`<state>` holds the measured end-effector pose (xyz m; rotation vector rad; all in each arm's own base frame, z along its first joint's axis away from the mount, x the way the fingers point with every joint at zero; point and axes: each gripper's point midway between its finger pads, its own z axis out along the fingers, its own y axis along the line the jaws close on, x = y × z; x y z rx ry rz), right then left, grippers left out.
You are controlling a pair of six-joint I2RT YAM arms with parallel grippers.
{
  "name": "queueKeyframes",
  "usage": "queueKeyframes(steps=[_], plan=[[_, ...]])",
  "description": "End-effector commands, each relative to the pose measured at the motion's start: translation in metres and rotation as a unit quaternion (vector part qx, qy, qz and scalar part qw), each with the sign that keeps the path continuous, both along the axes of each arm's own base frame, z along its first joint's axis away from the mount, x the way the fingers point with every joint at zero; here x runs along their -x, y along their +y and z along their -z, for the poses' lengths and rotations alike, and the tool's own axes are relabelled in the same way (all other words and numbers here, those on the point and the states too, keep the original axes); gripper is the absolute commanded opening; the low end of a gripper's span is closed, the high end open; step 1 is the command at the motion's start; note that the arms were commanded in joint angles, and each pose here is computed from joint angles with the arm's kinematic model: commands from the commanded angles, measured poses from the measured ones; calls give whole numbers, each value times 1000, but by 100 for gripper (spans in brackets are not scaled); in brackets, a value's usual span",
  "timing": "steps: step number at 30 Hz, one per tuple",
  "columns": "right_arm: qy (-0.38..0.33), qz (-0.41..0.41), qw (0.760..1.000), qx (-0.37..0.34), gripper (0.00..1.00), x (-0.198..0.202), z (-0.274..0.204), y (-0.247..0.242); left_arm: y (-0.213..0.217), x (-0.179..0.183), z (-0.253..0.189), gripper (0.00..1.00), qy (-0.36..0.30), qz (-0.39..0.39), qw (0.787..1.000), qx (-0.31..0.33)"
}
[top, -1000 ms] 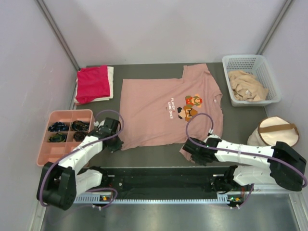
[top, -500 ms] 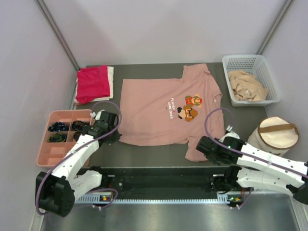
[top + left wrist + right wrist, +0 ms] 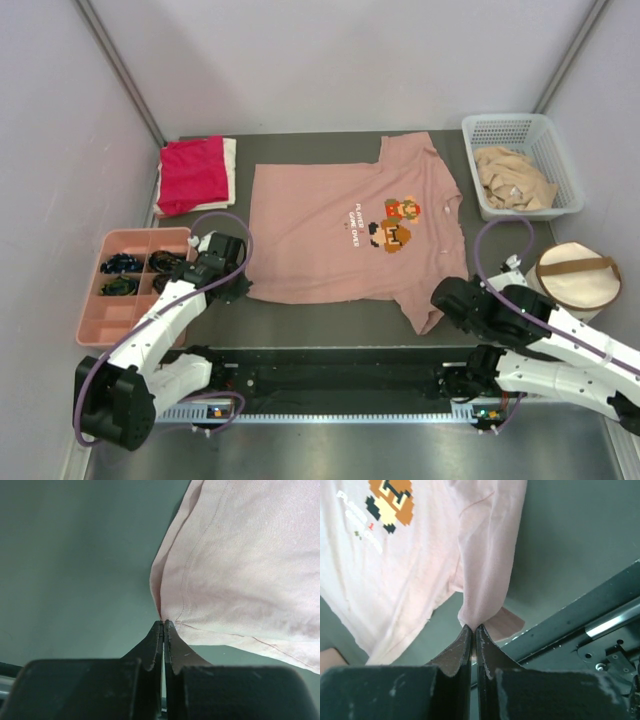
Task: Fold and stack the t-shirts
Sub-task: Grap the side of the flattened tshirt closest away from the robot with both arms
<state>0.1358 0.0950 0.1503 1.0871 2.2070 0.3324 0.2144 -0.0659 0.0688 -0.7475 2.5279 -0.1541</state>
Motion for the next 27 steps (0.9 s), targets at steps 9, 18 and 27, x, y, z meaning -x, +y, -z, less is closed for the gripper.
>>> queueKeyframes(steps=[9, 18, 27], plan=[[-23, -27, 990, 138, 0, 2, -40, -51, 2, 2, -3, 0, -6, -7, 1000, -2], [-71, -37, 973, 215, 0, -15, -73, -75, 0, -1, -3, 0, -7, -6, 1000, 1], [-52, -45, 951, 301, 0, -33, -97, -83, 0, -3, -1, 0, -5, -6, 1000, 1]])
